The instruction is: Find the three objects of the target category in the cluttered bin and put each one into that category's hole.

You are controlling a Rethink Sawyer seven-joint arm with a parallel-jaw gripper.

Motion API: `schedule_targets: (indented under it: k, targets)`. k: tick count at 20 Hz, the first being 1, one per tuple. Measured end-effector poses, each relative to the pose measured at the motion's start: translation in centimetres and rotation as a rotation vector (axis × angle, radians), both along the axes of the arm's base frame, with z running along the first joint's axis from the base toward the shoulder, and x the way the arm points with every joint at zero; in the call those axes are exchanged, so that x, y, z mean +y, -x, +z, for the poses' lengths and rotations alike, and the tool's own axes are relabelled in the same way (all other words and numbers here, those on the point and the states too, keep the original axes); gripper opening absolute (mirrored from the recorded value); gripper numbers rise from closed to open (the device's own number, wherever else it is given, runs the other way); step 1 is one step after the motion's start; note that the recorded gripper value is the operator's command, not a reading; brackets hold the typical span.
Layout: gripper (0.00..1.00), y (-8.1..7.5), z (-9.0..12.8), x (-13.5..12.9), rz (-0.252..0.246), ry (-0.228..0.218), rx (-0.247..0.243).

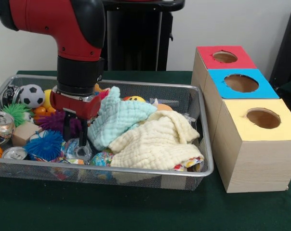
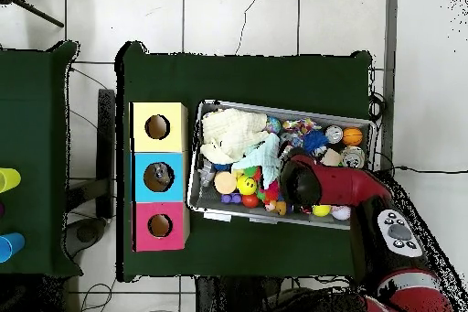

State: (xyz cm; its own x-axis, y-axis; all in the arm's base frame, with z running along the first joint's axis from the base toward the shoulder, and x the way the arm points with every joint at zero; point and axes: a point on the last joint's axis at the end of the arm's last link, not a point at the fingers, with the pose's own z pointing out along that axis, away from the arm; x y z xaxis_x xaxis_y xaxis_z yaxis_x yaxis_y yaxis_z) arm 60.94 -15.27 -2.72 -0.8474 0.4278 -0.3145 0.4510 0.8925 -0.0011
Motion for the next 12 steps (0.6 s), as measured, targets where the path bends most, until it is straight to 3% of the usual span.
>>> schedule_targets:
  k: [1,2,12]
  targets:
    - [0.00,-0.03,0.04,0.00,-0.001,-0.001,0.001]
    - [1.00,-0.07,0.09,0.01,-0.002,-0.002,0.003]
    - [1.00,0.00,0.23,0.05,-0.050,-0.023,0.053]
